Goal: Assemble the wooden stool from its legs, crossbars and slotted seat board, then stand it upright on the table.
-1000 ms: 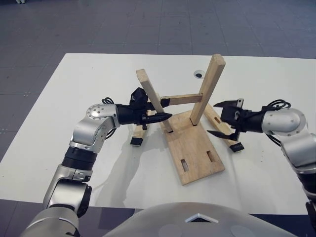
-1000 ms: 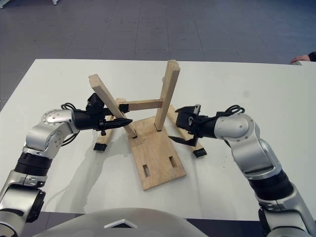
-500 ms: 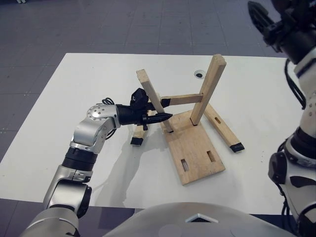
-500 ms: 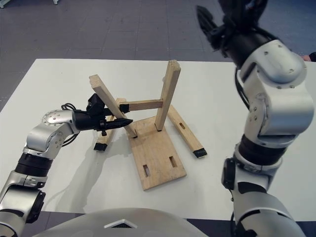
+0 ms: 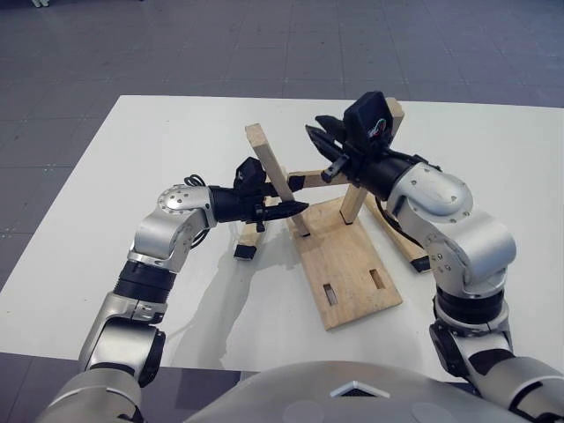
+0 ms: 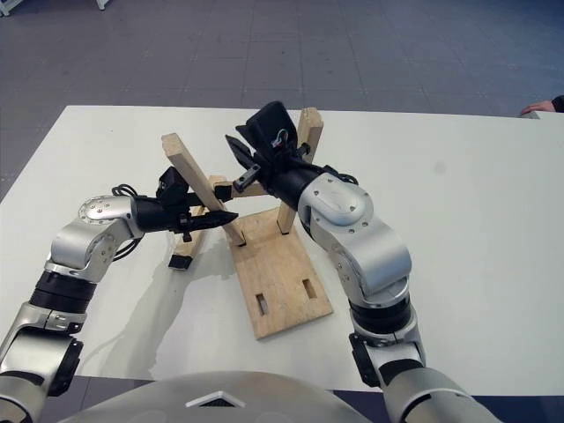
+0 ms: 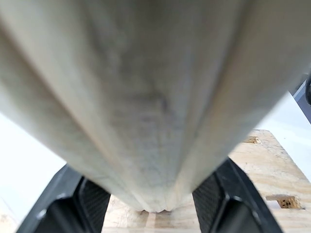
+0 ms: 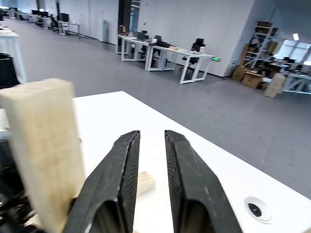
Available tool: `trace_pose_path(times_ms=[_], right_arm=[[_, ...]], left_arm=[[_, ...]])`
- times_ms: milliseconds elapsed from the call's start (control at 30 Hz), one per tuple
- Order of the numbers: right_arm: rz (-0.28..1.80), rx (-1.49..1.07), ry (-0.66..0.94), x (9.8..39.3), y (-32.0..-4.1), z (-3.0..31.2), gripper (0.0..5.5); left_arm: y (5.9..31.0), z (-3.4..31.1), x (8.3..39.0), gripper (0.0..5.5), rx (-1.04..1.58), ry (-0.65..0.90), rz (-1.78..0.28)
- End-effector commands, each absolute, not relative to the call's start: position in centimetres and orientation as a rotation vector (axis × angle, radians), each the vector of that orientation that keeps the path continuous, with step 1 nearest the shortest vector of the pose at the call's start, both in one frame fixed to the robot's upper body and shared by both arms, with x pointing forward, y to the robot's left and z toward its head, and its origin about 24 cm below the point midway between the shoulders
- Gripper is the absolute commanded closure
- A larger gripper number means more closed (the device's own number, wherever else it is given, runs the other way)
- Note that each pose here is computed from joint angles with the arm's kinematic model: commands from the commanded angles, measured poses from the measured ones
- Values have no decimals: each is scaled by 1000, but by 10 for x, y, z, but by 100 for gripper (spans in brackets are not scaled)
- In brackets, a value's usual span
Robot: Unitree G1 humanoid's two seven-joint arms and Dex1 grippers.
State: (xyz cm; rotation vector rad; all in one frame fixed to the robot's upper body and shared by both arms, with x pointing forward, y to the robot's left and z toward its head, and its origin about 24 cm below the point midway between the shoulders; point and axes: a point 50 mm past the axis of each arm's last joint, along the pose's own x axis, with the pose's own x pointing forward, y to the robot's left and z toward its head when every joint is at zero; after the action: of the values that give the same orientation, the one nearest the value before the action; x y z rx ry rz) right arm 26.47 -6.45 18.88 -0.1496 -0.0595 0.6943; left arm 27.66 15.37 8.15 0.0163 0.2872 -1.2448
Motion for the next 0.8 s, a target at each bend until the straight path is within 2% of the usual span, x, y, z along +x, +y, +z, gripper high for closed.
trace_pose_path(times_ms=[33, 67, 100, 167, 233, 267, 333, 400, 533, 633, 700, 800], right_arm=[[559, -96, -279, 280, -67, 230, 459], [560, -91, -270, 279, -67, 226, 459], [607, -140, -179, 277, -63, 205, 459], [754, -325, 61, 265, -55, 151, 459], [871, -652, 308, 246, -69, 82, 459], [891, -779, 369, 241, -81, 64, 459], [880, -809, 396, 244, -90, 60, 459], [846, -787, 353, 253, -91, 70, 459], [851, -570, 211, 259, -72, 107, 459], [798, -306, 8, 279, -70, 178, 459], [717, -111, -139, 293, -89, 238, 459], [665, 150, -325, 292, -123, 309, 459]], left_arm=[[161, 29, 256, 345, 50, 582, -1198], [162, 29, 256, 345, 51, 582, -1199], [162, 29, 256, 345, 52, 582, -1199], [162, 29, 257, 345, 53, 583, -1198], [161, 29, 258, 345, 53, 582, -1198], [160, 29, 258, 345, 52, 581, -1198], [160, 30, 258, 345, 51, 580, -1197], [160, 29, 258, 345, 53, 580, -1195], [158, 26, 258, 345, 77, 588, -1205], [159, 24, 259, 345, 104, 588, -1195], [158, 20, 258, 345, 152, 589, -1192], [159, 14, 256, 345, 235, 606, -1194]])
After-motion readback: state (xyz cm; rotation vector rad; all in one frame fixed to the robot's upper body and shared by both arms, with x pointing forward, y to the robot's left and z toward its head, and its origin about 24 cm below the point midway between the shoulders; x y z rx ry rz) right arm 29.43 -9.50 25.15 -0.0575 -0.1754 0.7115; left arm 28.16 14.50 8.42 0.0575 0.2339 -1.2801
